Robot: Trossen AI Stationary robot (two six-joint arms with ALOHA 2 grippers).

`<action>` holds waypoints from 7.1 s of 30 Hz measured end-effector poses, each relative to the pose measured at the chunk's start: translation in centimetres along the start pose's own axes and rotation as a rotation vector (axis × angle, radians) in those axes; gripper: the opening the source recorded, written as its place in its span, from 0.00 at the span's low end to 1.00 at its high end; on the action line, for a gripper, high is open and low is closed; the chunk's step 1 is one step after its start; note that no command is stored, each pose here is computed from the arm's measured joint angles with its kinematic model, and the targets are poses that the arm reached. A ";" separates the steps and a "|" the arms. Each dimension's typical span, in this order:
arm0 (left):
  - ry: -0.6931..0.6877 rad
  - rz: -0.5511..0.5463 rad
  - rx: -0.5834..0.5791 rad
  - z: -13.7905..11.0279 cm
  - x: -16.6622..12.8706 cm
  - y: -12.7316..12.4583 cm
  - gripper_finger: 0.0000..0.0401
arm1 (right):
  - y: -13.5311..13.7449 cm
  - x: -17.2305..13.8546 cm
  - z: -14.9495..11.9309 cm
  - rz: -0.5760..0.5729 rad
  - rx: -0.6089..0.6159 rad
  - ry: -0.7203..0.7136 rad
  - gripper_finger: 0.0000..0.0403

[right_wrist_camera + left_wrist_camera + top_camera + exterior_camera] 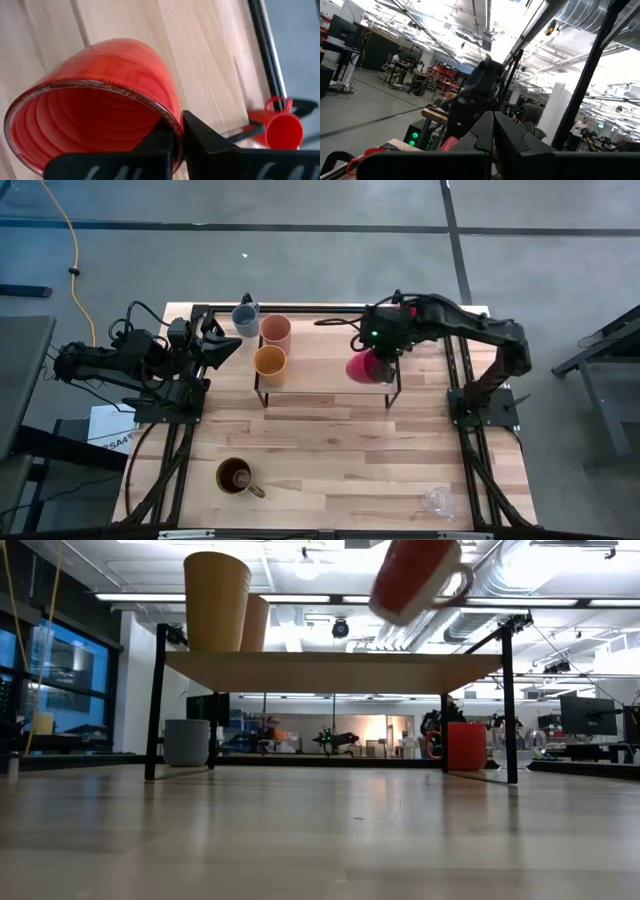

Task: Stack small to large cups/mugs on shelf
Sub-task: Put the pink mug on the shelf

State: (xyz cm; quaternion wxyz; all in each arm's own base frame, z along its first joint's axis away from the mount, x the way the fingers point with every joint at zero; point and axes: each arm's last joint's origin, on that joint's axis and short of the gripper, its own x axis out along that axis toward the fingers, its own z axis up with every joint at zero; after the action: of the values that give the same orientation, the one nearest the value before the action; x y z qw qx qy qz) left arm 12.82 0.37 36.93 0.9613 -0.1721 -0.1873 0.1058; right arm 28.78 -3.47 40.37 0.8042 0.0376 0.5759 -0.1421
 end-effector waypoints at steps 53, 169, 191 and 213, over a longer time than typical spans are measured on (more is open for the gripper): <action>-0.012 0.024 -0.002 0.1 0.0 0.1 0.01 | -6.1 3.0 -2.7 0.103 0.312 0.184 0.00; -0.015 0.023 -0.002 0.1 0.0 0.1 0.01 | 6.6 5.4 -2.0 -0.288 0.651 0.070 0.00; -0.015 0.023 -0.002 0.1 -0.1 0.1 0.01 | 4.7 3.6 -2.3 -0.114 0.541 0.144 0.00; -0.014 0.024 -0.002 0.1 0.0 0.1 0.01 | -0.9 1.6 -10.5 0.023 0.553 -0.321 0.55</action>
State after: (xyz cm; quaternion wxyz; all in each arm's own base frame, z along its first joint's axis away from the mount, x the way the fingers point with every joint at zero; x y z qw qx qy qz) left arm 12.73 0.45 36.99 0.9585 -0.1744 -0.1921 0.1182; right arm 19.35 -2.27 35.49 0.8455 0.2385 0.3808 -0.2884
